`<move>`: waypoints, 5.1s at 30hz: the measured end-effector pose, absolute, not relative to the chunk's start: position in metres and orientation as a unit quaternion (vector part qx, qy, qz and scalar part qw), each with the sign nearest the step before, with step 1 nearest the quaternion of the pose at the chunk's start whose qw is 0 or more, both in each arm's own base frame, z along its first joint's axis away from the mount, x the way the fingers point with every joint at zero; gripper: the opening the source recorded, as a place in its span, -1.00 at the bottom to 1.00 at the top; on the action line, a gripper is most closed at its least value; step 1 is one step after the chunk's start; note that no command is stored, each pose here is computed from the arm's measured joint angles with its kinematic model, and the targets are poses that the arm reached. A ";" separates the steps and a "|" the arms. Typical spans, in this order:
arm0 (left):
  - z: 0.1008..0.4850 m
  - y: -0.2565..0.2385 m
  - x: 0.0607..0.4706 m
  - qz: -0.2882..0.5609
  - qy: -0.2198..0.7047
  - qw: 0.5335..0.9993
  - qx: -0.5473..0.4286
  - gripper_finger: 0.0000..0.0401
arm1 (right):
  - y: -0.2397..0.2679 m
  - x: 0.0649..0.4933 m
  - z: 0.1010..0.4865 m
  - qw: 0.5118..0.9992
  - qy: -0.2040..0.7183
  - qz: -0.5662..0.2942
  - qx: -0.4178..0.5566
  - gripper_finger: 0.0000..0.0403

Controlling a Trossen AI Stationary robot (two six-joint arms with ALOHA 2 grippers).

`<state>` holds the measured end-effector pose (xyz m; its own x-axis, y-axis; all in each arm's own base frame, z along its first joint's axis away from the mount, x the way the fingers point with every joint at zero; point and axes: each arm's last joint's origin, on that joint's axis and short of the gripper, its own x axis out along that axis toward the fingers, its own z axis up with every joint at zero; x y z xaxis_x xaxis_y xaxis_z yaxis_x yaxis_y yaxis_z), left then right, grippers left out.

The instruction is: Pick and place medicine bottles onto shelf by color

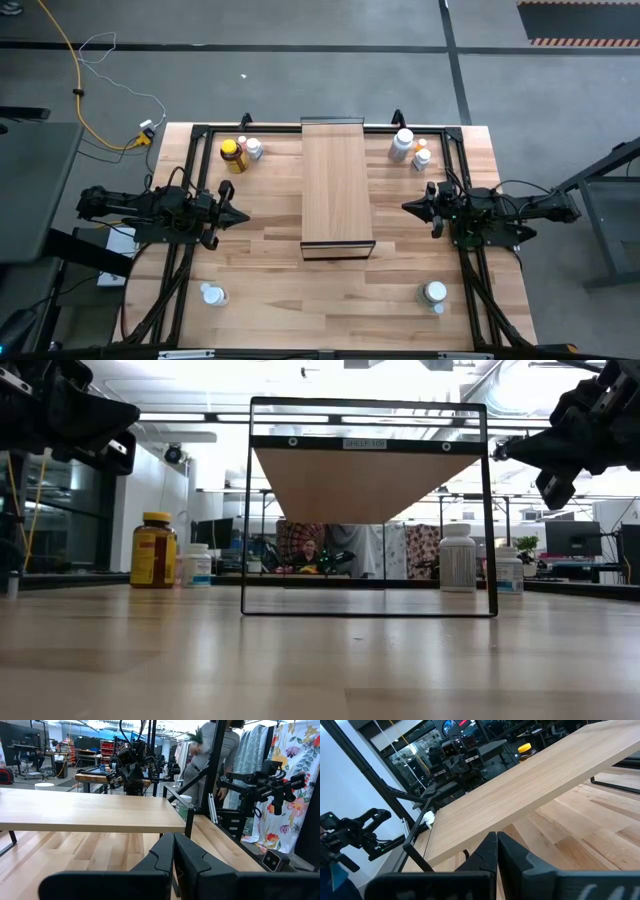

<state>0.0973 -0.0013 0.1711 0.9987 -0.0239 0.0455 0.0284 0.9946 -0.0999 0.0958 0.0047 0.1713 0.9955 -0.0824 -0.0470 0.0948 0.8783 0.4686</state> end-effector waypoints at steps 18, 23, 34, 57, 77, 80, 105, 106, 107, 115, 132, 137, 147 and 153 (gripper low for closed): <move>0.171 -0.001 0.097 -0.013 -0.022 0.998 -0.050 -1.00 | 0.005 0.096 0.171 0.969 0.013 -0.046 0.242 -1.00; 0.171 -0.001 0.097 -0.013 -0.022 0.998 -0.050 -1.00 | 0.005 0.096 0.171 0.969 0.013 -0.046 0.242 -1.00; 0.171 -0.001 0.097 -0.013 -0.022 0.998 -0.050 -1.00 | 0.005 0.096 0.171 0.969 0.013 -0.046 0.242 -1.00; 0.171 -0.001 0.097 -0.013 -0.022 0.998 -0.050 -1.00 | 0.005 0.096 0.172 0.969 0.011 -0.047 0.240 -1.00; 0.171 -0.001 0.097 -0.013 -0.022 0.998 -0.050 -1.00 | -0.012 0.077 0.251 0.821 -0.299 -0.152 0.462 -0.87; 0.171 -0.001 0.097 -0.013 -0.022 0.998 -0.050 -1.00 | -0.015 0.078 0.275 0.842 -0.255 -0.208 0.427 -0.63; 0.171 -0.001 0.097 -0.013 -0.022 0.998 -0.050 -1.00 | -0.168 0.201 0.316 0.692 0.378 -0.537 0.298 0.89; 0.171 -0.001 0.097 -0.013 -0.022 0.998 -0.050 -1.00 | -0.174 0.204 0.310 0.685 0.390 -0.534 0.305 0.89; 0.171 -0.001 0.097 -0.013 -0.022 0.998 -0.050 -1.00 | -0.181 0.207 0.304 0.678 0.402 -0.531 0.312 0.89; 0.171 -0.001 0.097 -0.013 -0.022 0.998 -0.050 -1.00 | -0.213 0.201 0.268 0.629 0.441 -0.522 0.371 0.87; 0.171 -0.001 0.097 -0.013 -0.022 0.998 -0.050 -1.00 | -0.230 0.195 0.258 0.612 0.422 -0.517 0.425 0.84; 0.171 -0.001 0.097 -0.013 -0.022 0.998 -0.050 -1.00 | -0.237 0.194 0.249 0.592 0.421 -0.528 0.440 0.75; 0.171 -0.001 0.097 -0.013 -0.022 0.998 -0.050 -1.00 | -0.240 0.196 0.246 0.589 0.414 -0.532 0.445 0.33; 0.171 -0.001 0.097 -0.013 -0.022 0.998 -0.050 -1.00 | -0.239 0.195 0.247 0.589 0.415 -0.531 0.446 0.09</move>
